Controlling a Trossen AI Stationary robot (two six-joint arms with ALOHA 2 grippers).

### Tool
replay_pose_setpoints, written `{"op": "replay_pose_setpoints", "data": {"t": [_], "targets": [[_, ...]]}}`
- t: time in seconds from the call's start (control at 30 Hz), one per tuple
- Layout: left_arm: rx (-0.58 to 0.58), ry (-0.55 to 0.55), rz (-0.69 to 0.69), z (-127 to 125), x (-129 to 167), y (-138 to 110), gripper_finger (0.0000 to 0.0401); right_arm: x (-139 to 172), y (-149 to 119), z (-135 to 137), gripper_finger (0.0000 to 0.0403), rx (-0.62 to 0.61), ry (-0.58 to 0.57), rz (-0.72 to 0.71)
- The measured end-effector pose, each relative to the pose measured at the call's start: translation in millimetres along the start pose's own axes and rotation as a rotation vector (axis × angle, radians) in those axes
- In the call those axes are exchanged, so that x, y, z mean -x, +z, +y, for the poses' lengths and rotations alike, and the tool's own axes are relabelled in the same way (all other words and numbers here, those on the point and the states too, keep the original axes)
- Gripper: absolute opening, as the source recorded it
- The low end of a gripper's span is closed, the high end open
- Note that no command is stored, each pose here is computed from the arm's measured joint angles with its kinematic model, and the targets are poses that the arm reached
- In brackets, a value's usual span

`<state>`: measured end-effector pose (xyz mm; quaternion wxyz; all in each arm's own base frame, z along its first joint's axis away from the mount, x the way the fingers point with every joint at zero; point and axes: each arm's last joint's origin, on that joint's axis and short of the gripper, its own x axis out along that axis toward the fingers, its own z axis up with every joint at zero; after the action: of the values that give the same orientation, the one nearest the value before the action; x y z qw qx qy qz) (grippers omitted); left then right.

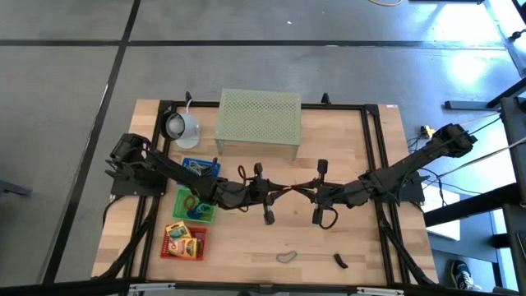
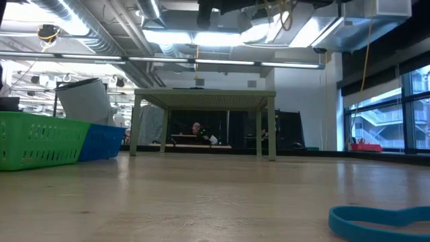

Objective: Pick & Place Office Desk Supplies
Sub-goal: Put the yellow rubber band into the blue bin

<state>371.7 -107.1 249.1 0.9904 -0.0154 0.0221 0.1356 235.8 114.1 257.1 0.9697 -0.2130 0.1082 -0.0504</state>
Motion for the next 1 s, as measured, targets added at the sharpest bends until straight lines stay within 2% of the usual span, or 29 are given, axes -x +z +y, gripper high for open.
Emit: {"op": "replay_pose_setpoints", "data": {"t": [0.13, 0.27, 0.43, 0.63, 0.83, 1.0], "targets": [[0.015, -0.001, 0.002, -1, 1, 0, 0.0005, 0, -1, 0, 0.0008, -0.055, 0.001, 0.005], [0.035, -0.005, 0.002, -2, 1, 0, 0.0003, 0, 0, 0, 0.0032, -0.100, 0.005, 0.003], [0.046, -0.012, 0.005, -4, 3, -1, 0.0003, 0, 0, 0, 0.0097, -0.134, 0.000, 0.001], [0.156, 0.025, 0.047, -9, 15, 4, 0.0003, 0, -1, 1, 0.0197, -0.182, 0.016, 0.008], [0.140, 0.158, 0.147, -8, 49, 18, 0.0003, 6, 3, 4, 0.0266, -0.202, 0.038, -0.013], [0.161, 0.288, 0.228, 3, 86, 28, 0.0003, 14, 4, 10, 0.0286, -0.180, 0.074, -0.006]]}}
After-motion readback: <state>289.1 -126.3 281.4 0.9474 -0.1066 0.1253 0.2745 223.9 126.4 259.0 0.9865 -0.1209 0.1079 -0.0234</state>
